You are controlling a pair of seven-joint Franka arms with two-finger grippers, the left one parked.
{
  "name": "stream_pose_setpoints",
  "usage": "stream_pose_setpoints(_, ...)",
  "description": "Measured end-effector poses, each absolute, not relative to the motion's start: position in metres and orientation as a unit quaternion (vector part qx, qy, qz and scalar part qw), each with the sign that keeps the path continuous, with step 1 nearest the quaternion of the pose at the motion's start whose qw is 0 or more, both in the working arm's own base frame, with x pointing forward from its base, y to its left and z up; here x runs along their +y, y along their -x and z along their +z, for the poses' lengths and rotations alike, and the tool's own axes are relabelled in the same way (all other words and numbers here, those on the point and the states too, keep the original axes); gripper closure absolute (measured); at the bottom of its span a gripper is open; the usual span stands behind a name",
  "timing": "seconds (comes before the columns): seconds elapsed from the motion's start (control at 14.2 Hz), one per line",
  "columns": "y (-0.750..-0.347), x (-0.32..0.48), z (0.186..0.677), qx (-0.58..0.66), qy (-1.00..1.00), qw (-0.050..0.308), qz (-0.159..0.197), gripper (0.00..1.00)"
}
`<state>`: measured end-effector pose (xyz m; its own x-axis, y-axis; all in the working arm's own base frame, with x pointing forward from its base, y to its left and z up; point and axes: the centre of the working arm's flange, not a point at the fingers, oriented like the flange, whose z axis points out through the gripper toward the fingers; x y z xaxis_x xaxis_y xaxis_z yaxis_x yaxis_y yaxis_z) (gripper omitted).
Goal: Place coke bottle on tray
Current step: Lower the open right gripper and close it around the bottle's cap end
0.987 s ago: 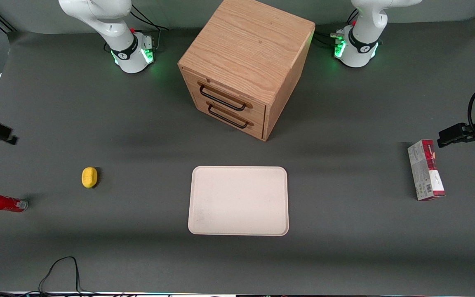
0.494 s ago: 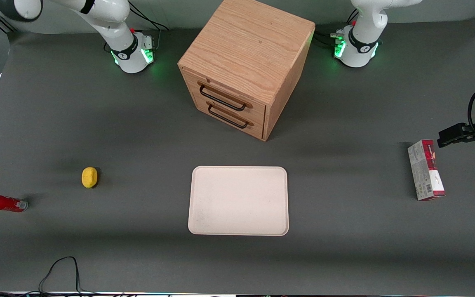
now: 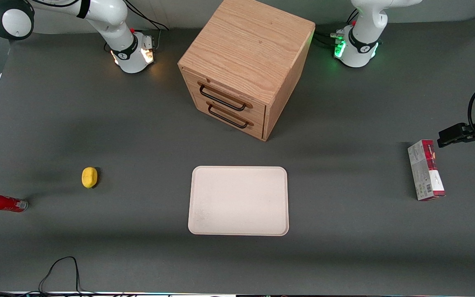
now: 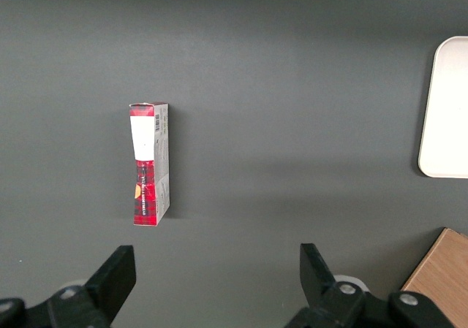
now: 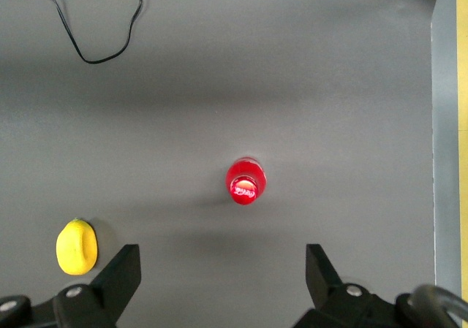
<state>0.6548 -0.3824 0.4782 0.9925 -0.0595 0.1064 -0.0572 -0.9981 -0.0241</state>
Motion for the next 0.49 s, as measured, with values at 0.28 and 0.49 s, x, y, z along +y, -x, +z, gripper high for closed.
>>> stream_pose_setpoints(0.28,-0.660,-0.379,0.460,0.026,0.999,0.017,-0.044,0.00)
stream_pose_setpoints(0.49,-0.664,-0.376,0.440,0.023,0.999,0.026,-0.029,0.00)
